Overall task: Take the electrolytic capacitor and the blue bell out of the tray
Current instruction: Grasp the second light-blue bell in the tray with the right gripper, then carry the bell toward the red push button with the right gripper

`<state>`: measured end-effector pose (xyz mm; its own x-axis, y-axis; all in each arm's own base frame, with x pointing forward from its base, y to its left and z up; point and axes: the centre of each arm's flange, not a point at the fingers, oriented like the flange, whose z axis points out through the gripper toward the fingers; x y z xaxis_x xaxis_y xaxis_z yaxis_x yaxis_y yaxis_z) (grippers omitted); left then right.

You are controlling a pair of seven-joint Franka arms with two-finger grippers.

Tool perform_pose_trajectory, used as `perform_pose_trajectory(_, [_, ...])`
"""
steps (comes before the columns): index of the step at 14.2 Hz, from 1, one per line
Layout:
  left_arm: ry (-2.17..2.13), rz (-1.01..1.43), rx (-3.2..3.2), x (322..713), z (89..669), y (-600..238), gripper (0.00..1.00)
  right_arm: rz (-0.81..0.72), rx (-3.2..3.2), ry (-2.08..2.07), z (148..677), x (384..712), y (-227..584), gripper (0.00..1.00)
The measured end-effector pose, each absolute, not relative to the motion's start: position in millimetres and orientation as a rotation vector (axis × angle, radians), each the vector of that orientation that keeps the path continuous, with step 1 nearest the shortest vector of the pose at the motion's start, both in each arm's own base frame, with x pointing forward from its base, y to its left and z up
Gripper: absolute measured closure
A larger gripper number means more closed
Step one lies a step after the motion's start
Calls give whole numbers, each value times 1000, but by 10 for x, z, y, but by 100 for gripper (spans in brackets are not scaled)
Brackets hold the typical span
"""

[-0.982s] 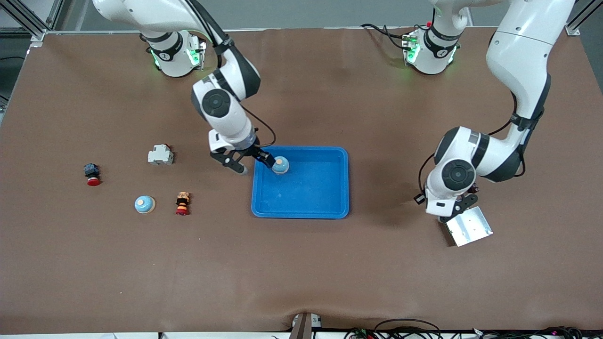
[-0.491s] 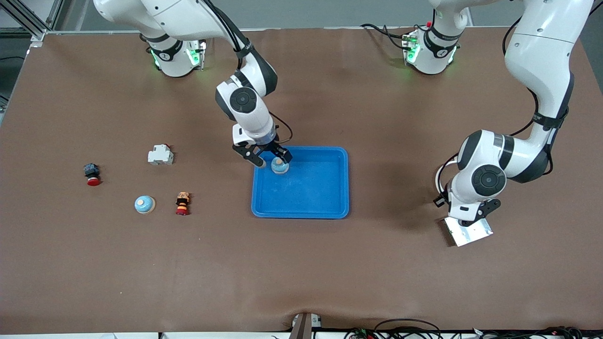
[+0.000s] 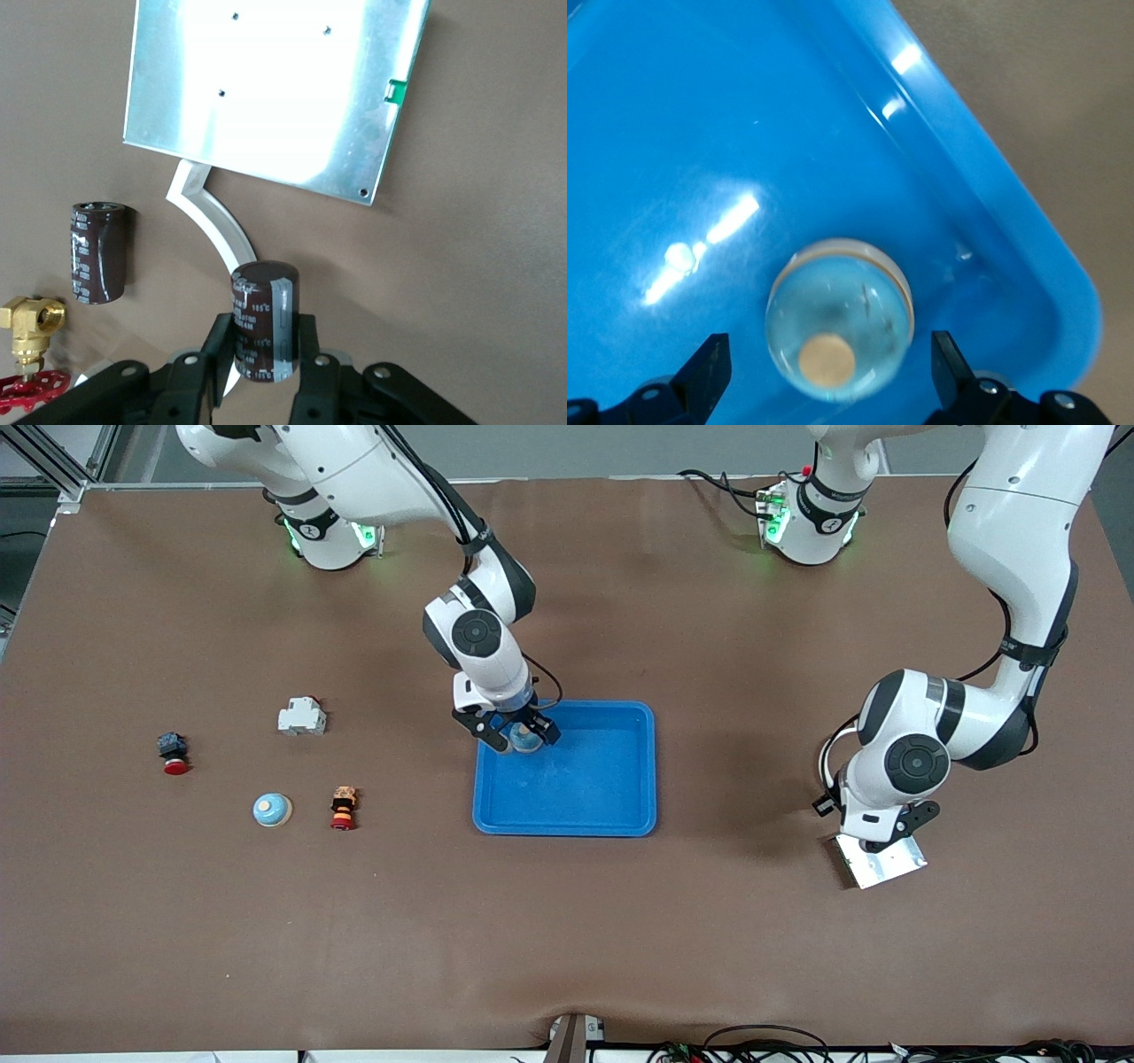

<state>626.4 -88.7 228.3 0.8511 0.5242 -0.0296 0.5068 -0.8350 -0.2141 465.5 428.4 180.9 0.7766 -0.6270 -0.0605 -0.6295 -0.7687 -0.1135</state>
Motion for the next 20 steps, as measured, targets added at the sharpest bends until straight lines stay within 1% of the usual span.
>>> perform_pose_trajectory(4, [-789,124,-2835,6263,2297,-953,67,14,-2861,1001,1669,4730,4283,0])
perform_pose_trajectory(5, [-786,123,-2838,6261,2302,-977,67,12,-2861,1001,1677,4739,4283,7])
perform_pose_trajectory(6, [-785,121,-2841,6263,2311,-1002,67,6,-2856,1000,1703,4761,4294,19])
perform_pose_trajectory(7, [-787,118,-2847,6267,2328,-1040,67,5,-2853,1001,1737,4782,4312,29])
perform_pose_trajectory(9, [-787,112,-2857,6272,2361,-1126,67,17,-2860,1008,1800,4811,4337,30])
perform_pose_trajectory(12, [-792,103,-2861,6289,2391,-1155,67,89,-2921,1027,1910,4849,4393,30])
perform_pose_trajectory(15, [-793,102,-2861,6291,2392,-1152,67,137,-2982,999,2250,4954,4381,31])
perform_pose_trajectory(20, [-796,99,-2861,6299,2402,-1148,67,214,-3074,832,2894,5226,3659,31])
